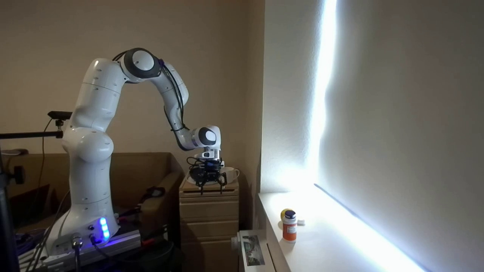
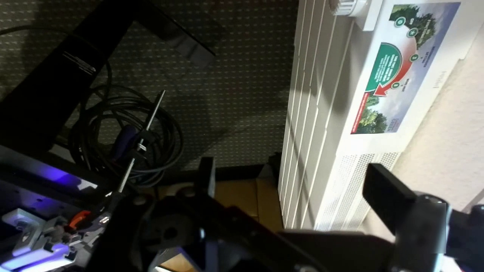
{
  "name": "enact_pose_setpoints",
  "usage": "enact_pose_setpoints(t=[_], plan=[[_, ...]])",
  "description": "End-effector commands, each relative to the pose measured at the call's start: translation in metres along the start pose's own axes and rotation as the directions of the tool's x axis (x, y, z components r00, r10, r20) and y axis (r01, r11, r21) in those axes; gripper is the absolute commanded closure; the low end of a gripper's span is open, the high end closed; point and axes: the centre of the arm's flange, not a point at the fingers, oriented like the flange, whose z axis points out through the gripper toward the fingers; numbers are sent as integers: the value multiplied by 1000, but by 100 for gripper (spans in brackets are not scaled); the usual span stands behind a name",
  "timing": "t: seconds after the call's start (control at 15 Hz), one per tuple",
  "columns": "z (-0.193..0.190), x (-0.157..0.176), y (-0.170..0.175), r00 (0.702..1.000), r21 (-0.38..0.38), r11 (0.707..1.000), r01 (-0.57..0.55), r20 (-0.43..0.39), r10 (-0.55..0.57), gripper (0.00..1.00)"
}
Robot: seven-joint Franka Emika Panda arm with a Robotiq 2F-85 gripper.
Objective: Put the mug on the nightstand and put the lemon in the bowl on the plate
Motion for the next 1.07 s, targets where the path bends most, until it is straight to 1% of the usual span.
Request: enact_pose_setpoints(t=[0.0,0.07,0.13,0.2,0.27,0.33,0.47,0.53,0.6,0.67,0.73,0.8,0.87,1.0], plan=[[9,-4,-12,999,9,1000,-24,-48,24,0],[16,13,-31,989,-23,990,-142,-47,141,0],[22,32,-49,983,-59,981,-183,-28,182,0],[29,58,-70,973,-71,971,-229,-20,229,0],[34,79,-82,960,-92,956,-280,-19,280,0],[40,104,-100,940,-110,934,-341,-18,341,0],[51,157,-137,891,-159,879,-450,-15,453,0],[56,174,-153,863,-187,847,-497,-14,504,0],[58,187,-167,832,-217,811,-543,-10,555,0],[57,191,-173,797,-252,770,-586,-7,604,0],[51,191,-171,761,-289,728,-622,0,649,0],[54,203,-152,801,-240,779,-579,10,598,0],[53,204,-157,783,-262,758,-597,13,622,0],[50,197,-160,774,-273,746,-607,9,633,0]])
